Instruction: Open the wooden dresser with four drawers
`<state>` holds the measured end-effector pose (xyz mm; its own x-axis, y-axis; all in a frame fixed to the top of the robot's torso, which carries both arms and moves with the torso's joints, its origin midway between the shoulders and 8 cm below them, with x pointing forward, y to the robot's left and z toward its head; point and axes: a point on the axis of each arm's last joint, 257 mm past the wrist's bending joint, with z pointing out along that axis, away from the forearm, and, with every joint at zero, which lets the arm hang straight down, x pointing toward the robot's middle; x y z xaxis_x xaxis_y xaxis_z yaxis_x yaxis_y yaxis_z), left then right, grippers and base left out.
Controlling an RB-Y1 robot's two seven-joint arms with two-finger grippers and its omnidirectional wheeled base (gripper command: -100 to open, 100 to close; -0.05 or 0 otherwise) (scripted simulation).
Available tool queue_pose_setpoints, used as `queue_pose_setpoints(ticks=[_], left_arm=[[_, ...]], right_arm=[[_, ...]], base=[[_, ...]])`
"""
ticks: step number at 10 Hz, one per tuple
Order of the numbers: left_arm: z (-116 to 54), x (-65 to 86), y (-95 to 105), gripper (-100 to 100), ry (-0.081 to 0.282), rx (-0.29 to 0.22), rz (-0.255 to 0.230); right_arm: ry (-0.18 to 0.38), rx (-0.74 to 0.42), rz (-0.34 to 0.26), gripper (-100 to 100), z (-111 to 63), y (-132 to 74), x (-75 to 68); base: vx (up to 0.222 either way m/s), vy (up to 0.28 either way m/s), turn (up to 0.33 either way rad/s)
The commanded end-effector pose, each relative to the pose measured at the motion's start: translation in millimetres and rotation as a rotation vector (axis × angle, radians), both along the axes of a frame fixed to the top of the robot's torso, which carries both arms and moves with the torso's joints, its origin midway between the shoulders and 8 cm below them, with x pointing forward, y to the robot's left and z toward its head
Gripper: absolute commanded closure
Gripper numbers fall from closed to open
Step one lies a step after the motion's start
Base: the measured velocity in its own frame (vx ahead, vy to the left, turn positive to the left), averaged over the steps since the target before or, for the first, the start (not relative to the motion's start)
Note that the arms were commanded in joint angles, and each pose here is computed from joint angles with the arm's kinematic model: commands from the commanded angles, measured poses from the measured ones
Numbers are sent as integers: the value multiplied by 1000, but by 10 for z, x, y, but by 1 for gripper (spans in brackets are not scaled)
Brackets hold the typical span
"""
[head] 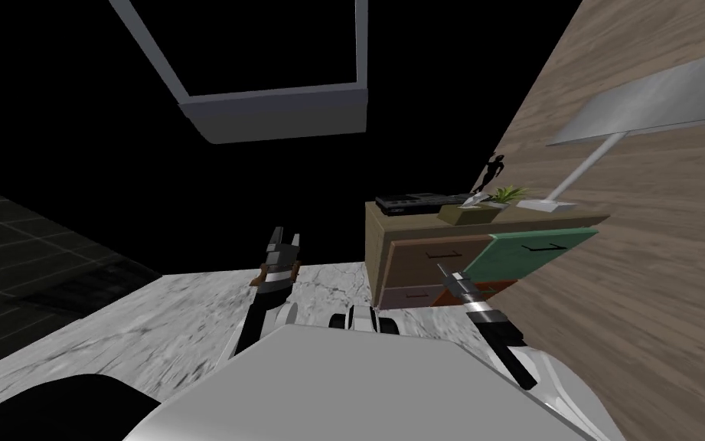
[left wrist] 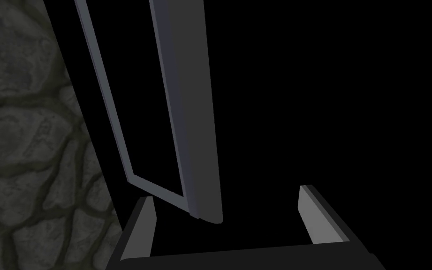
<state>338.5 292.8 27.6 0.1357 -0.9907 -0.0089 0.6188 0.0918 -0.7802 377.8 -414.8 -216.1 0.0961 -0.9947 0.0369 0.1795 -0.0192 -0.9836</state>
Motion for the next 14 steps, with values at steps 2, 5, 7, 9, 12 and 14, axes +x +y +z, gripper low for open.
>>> queue_pose_setpoints(ticks=[2,5,7,9,12,14], left_arm=[[0,0,0,0,0,0,0],[1,0,-1,0,0,0,0],[1,0,-1,0,0,0,0],[1,1,-1,0,0,0,0],[1,1,-1,0,0,0,0],[1,1,-1,0,0,0,0]], right_arm=[[-7,11,76,100,6,428,22],[-24,28,146,100,54,857,-23],[-23,29,148,100,48,856,-36],[-10,-39,171,-100,107,740,-31],[3,-110,191,-100,182,607,-21],[9,-145,200,-100,232,538,-13]], base=[[79,-38,-225],[86,-16,-238],[51,-14,-81],[4,0,2],[0,0,0],[3,1,1]])
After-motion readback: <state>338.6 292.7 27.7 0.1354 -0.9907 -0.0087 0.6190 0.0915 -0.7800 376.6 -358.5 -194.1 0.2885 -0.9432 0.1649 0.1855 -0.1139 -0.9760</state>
